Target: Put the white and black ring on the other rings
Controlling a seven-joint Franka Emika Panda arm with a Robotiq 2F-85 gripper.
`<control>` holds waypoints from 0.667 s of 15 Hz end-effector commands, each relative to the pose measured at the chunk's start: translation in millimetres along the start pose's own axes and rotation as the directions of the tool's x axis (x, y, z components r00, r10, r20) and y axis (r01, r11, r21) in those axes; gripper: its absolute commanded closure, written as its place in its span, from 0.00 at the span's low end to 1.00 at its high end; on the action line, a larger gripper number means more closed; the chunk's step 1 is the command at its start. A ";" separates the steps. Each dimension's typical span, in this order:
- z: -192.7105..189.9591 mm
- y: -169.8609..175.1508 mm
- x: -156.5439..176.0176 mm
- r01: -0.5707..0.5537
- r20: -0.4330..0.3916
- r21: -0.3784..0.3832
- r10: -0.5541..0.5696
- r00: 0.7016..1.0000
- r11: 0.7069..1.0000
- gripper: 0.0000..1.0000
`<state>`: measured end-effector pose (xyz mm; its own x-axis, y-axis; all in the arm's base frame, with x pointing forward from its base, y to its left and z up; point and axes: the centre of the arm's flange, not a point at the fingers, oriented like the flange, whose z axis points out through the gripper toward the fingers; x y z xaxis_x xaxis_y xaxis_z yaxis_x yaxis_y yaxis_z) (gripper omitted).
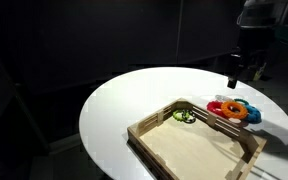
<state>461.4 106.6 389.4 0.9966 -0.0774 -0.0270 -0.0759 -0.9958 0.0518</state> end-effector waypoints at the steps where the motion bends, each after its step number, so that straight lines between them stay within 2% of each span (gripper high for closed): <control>1: -4.5 -18.2 11.1 0.015 -0.039 0.012 -0.014 0.999 1.000 0.00; 10: 2.5 -83.7 45.0 0.096 -0.060 0.032 -0.094 0.994 0.995 0.00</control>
<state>487.6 164.6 386.6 0.9994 0.0201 0.0265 0.0197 -0.9997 0.0172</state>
